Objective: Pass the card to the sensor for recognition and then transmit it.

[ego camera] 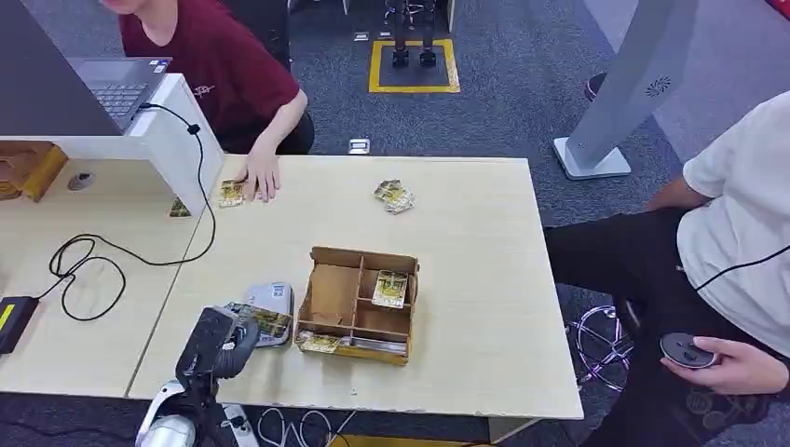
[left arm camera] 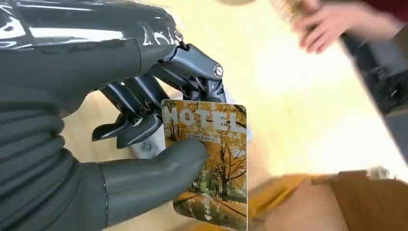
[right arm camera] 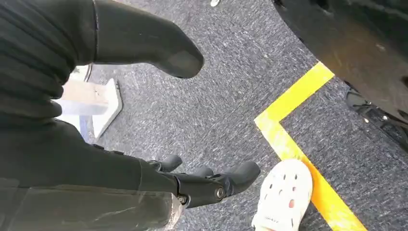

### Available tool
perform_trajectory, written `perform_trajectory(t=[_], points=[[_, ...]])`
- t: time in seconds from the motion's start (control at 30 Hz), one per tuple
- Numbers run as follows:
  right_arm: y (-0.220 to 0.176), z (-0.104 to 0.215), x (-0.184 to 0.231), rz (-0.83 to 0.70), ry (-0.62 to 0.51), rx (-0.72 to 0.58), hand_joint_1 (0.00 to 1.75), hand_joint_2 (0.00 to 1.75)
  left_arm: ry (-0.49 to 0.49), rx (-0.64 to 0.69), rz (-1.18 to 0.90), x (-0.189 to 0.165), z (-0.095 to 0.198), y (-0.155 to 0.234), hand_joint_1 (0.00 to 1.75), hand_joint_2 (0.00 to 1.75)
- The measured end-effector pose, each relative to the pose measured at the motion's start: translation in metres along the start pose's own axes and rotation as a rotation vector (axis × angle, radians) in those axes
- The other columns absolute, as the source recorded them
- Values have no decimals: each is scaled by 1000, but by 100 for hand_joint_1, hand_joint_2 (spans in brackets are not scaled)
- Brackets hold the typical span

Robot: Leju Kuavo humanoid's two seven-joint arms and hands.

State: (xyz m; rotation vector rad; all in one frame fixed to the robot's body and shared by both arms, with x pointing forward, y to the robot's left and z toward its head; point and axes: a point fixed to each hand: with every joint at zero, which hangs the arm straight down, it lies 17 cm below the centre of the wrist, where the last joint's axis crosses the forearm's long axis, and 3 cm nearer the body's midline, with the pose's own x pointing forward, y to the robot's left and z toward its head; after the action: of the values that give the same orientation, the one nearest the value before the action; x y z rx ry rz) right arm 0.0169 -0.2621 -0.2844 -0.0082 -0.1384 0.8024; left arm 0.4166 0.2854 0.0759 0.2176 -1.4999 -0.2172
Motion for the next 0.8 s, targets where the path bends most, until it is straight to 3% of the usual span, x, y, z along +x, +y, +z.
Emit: perform_trajectory(t=[0.13,0.8], points=[[0,0,-1,1,3,-3,0,175,59,-26,48,-7,-3,-4,175,175],[-1,0,-2,15,18,-7,0,175,78,148,-94,-12,-44,10,175,175]])
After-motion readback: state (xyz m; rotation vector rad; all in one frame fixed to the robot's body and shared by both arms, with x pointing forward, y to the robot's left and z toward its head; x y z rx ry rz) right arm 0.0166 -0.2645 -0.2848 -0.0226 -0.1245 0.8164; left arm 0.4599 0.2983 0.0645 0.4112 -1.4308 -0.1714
